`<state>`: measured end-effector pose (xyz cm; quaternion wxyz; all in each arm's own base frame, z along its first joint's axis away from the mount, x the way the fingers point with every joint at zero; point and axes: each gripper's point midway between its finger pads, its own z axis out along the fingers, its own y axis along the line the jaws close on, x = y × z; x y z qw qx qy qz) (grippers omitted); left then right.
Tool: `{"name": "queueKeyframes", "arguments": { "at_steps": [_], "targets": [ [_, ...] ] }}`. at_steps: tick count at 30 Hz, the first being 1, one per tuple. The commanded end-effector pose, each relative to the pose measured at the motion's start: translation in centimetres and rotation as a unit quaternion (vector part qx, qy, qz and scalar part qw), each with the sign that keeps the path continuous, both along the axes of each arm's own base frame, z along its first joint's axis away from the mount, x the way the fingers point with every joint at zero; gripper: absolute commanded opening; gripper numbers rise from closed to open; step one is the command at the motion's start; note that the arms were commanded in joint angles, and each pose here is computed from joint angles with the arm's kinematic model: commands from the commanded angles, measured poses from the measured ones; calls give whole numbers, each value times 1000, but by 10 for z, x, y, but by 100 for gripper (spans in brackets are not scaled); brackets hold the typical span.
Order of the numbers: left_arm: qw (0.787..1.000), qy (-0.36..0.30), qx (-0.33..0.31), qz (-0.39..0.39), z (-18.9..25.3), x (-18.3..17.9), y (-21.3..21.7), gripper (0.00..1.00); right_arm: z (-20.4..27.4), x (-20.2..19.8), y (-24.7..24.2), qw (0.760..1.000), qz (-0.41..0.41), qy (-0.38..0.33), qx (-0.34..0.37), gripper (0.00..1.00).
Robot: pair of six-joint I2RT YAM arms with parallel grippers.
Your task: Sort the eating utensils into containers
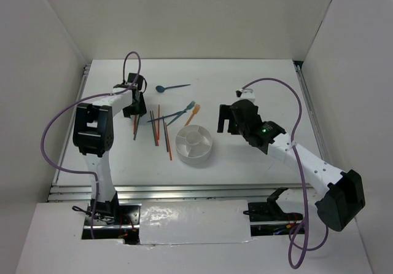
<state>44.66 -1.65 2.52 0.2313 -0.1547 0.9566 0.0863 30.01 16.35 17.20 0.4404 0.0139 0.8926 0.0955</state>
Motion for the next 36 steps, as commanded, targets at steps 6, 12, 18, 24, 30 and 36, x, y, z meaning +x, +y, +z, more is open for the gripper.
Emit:
{"name": "queueKeyframes", "arguments": {
  "at_steps": [6, 12, 18, 24, 30, 36],
  "targets": [
    [1000, -29, 8, 8, 23, 0, 10, 78, 21, 8, 8, 1000, -1, -26, 14, 100],
    [999, -34, 19, 27, 29, -5, 19, 75, 21, 7, 10, 1000, 2, -25, 15, 100],
    [997, -71, -1, 43, 46, -7, 24, 74, 19, 5, 14, 1000, 8, -21, 16, 100],
    [996, -82, -24, 39, 51, -7, 26, 74, 18, 4, 17, 1000, 10, -18, 15, 100],
    [997, -51, -35, 39, 30, -5, 23, 73, 18, 3, 17, 1000, 11, -18, 11, 100],
    [998, -37, -33, 48, 17, -3, 24, 71, 17, 1, 17, 1000, 12, -16, 6, 100]
  ]
}}
